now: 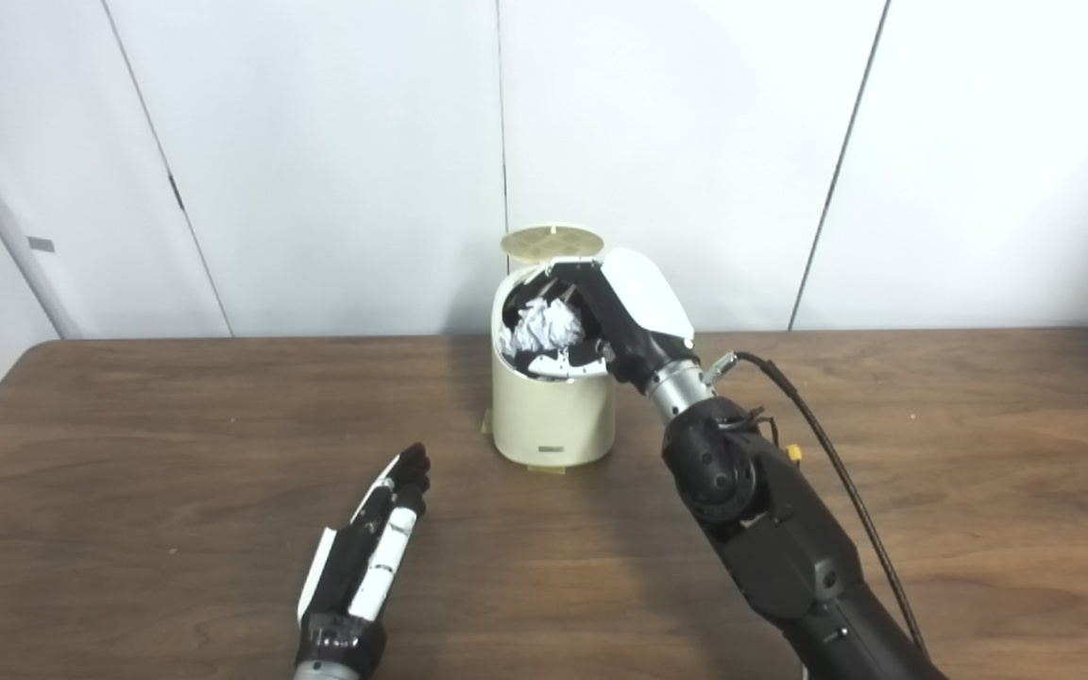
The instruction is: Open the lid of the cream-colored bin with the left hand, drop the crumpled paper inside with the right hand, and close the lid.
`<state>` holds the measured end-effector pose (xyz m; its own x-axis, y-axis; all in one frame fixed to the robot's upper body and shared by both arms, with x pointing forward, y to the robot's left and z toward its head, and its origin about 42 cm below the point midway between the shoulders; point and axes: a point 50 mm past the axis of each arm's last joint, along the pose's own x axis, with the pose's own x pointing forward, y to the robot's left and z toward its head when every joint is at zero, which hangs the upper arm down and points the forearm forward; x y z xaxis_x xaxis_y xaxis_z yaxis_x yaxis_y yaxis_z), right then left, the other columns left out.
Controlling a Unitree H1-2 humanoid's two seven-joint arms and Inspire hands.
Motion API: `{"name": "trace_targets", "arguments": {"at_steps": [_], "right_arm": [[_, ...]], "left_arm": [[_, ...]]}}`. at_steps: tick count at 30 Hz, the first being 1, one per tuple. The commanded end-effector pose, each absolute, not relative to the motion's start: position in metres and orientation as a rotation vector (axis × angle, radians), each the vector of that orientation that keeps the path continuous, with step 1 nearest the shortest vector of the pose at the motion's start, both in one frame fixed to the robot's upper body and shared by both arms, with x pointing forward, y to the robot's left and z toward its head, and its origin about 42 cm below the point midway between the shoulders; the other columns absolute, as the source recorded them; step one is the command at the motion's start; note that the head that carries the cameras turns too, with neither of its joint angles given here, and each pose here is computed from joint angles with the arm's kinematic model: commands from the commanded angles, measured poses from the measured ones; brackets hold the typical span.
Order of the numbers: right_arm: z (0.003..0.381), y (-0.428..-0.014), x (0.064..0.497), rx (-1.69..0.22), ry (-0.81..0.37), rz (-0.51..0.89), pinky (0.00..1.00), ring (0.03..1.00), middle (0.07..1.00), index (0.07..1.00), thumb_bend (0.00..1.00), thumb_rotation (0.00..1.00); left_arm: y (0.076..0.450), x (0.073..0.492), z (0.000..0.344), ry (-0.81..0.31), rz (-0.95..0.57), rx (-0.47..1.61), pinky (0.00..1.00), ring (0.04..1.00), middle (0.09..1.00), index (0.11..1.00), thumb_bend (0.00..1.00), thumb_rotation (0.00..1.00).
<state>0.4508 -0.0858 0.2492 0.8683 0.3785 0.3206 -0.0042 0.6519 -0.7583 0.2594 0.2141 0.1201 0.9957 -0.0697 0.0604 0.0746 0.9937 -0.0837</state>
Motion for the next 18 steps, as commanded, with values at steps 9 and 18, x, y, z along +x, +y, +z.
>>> {"name": "trace_targets", "arguments": {"at_steps": [9,18], "right_arm": [[0.2779,-0.0804,0.4529,-0.951,-0.463,0.297,0.69,0.727,0.725,0.672,0.86,0.15],[0.2783,-0.0832,0.4507,-0.952,-0.453,0.274,0.62,0.687,0.729,0.673,0.85,0.14]], "left_arm": [[0.2142,0.2588,0.1273,-0.105,-0.065,-0.084,0.99,0.959,0.946,0.949,0.54,0.73],[0.215,0.2581,0.1286,-0.107,-0.065,-0.091,1.0,0.963,0.947,0.948,0.54,0.7]]}}
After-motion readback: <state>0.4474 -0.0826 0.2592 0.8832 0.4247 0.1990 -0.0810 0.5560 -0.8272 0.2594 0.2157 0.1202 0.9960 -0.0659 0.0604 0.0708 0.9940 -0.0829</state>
